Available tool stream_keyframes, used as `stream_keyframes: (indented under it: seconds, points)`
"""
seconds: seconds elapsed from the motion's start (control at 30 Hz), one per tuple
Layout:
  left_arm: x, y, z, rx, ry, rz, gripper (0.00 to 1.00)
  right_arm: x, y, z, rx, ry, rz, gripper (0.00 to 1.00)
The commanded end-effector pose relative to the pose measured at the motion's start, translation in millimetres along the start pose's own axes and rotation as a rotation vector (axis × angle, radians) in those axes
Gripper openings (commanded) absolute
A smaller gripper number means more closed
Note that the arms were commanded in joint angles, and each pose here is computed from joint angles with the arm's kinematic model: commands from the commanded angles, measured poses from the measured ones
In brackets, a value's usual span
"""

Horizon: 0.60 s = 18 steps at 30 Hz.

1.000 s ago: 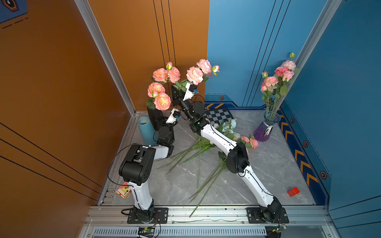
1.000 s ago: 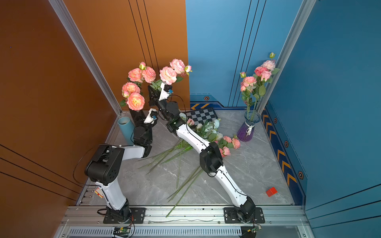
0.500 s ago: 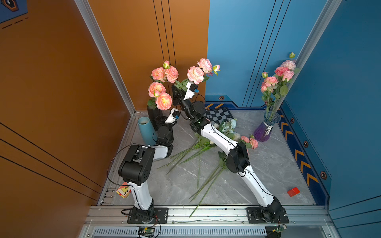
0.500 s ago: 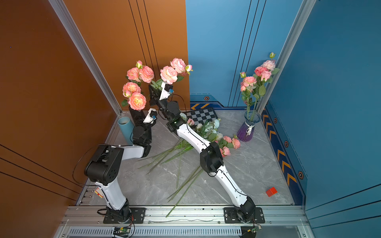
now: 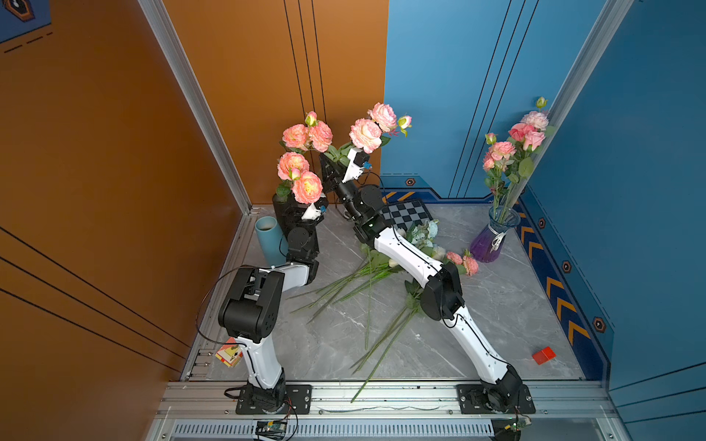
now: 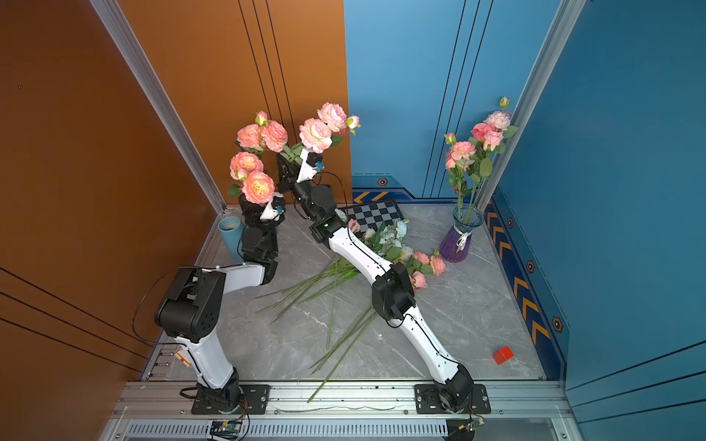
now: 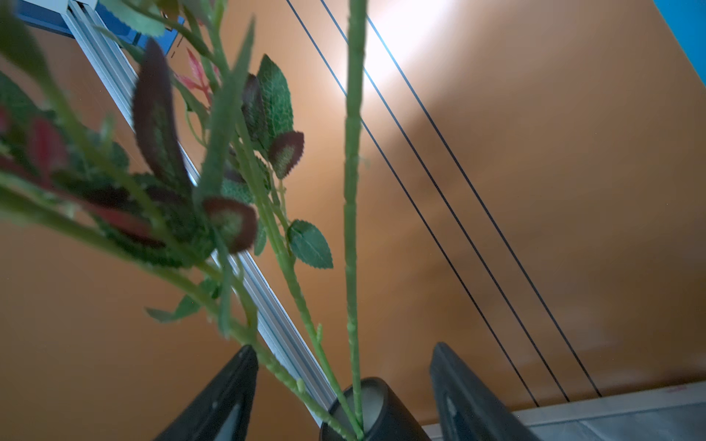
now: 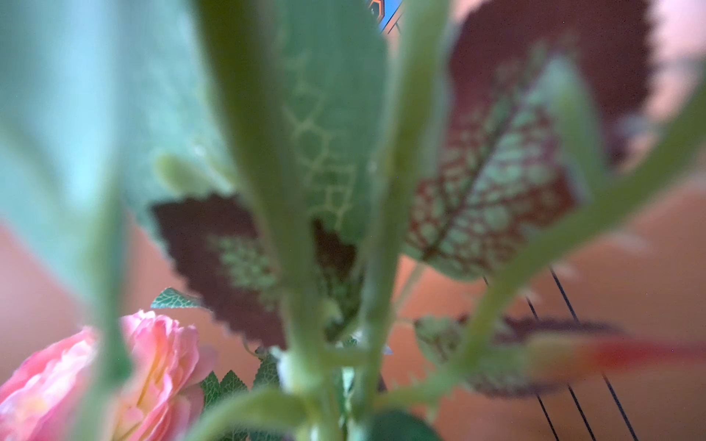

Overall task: Place the pink flowers into the vase
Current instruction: Place the flower in the vase.

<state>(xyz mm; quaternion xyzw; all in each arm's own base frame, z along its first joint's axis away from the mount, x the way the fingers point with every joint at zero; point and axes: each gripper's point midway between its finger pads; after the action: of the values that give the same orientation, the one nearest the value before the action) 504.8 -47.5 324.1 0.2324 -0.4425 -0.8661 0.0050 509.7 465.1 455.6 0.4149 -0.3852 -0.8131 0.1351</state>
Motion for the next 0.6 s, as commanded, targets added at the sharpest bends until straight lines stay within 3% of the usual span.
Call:
stream_keyframes:
  seconds: [0.0, 0.33, 0.57]
  points:
    - [-8.9, 4.2, 0.0, 0.030, 0.011, -0.027, 0.70, -5.9, 52.6, 30.2, -0.026, 0.076, -0.075, 0.13]
    - [-17.3, 2.5, -0.9, 0.051, 0.024, -0.029, 0.53, -5.4, 47.1, 34.7, -0.036, 0.091, -0.061, 0.11]
    - [-23.8, 3.5, 5.4, 0.073, 0.039, -0.040, 0.49, -5.0, 42.4, 38.6, -0.039, 0.106, -0.047, 0.11]
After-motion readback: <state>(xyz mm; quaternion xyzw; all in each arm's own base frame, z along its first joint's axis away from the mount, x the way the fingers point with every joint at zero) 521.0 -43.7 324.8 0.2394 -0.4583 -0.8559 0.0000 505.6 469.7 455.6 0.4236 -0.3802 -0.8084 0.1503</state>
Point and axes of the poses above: each gripper's point midway between its finger pads, its own x axis back along the fingers, its own z axis along the line the jaws close on, y = z × x
